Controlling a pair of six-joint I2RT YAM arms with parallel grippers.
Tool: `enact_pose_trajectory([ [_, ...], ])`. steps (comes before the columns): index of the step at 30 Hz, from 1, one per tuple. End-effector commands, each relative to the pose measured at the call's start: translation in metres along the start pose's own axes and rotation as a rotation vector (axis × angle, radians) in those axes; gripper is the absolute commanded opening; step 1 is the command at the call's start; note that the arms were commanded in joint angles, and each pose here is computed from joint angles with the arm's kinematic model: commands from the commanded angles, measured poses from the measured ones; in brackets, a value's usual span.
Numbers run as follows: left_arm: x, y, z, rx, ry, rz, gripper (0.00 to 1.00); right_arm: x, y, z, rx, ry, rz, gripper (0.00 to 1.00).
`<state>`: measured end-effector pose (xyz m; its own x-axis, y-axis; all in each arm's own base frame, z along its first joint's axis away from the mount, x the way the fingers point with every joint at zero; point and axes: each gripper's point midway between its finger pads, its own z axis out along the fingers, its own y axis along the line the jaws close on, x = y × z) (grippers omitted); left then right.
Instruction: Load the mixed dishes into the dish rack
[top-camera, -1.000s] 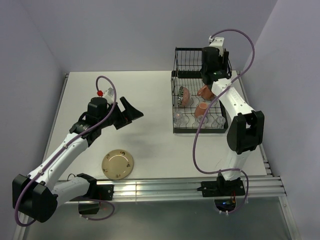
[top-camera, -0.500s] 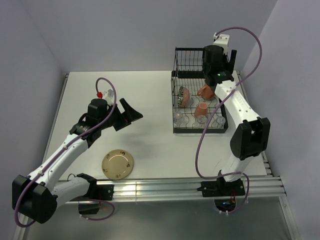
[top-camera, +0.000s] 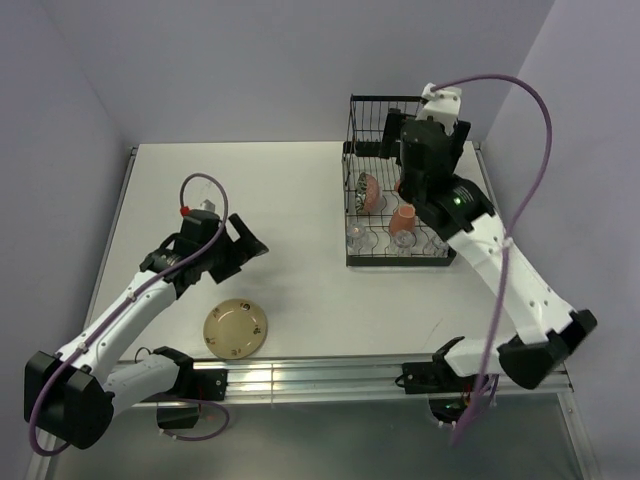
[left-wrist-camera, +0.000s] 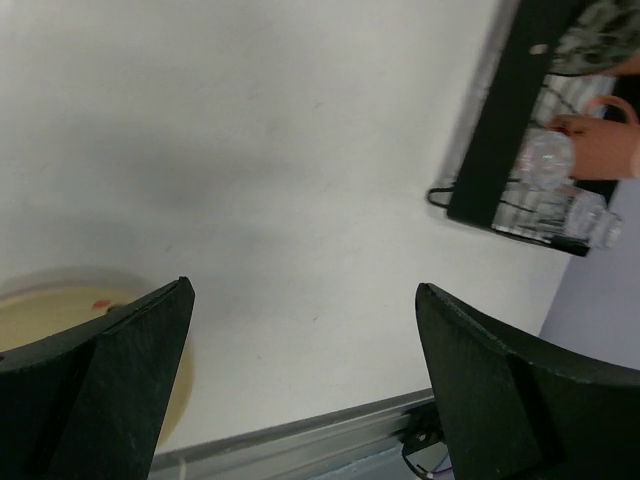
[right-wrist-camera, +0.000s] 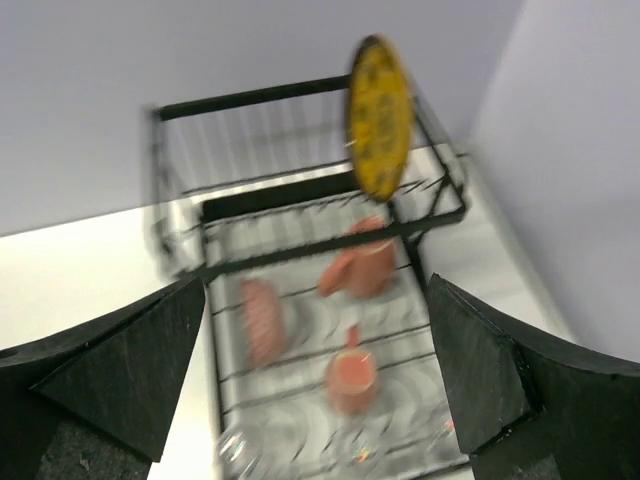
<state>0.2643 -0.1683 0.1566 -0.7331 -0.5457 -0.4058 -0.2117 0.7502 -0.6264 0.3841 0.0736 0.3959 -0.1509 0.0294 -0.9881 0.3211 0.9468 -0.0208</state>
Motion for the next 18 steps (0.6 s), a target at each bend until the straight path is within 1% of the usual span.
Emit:
enact_pose_trajectory([
  [1,0.023,0.047,-0.002,-0.197,0.040,-0.133,0.99,0.014,0.000,-0.047,-0.057,0.056,0.088,1.00],
  [2,0.025,0.060,0.000,-0.260,0.025,-0.186,0.99,0.018,0.005,-0.056,-0.081,0.066,0.084,1.00],
  [4,0.034,0.076,-0.002,-0.336,0.046,-0.231,0.99,0.030,0.013,-0.080,-0.117,0.081,0.072,1.00],
  [5,0.037,0.087,-0.001,-0.398,0.033,-0.291,0.99,0.037,0.016,-0.086,-0.127,0.091,0.056,1.00],
  [6,0.039,0.094,-0.001,-0.442,0.032,-0.317,0.99,0.041,0.025,-0.098,-0.167,0.096,0.041,1.00],
  [8,0.047,0.108,-0.004,-0.553,0.055,-0.361,0.99,0.051,0.025,-0.106,-0.158,0.107,0.008,1.00],
  [9,0.048,0.110,-0.003,-0.576,0.065,-0.364,0.99,0.055,0.031,-0.111,-0.172,0.111,-0.005,1.00],
  [11,0.049,0.110,0.001,-0.610,0.086,-0.368,0.99,0.063,0.029,-0.115,-0.153,0.118,-0.045,1.00],
  [13,0.047,0.105,0.004,-0.608,0.093,-0.372,0.99,0.068,0.031,-0.122,-0.160,0.125,-0.055,1.00],
  [18,0.047,0.104,0.004,-0.681,0.128,-0.403,0.99,0.075,0.030,-0.132,-0.180,0.119,-0.052,1.00],
])
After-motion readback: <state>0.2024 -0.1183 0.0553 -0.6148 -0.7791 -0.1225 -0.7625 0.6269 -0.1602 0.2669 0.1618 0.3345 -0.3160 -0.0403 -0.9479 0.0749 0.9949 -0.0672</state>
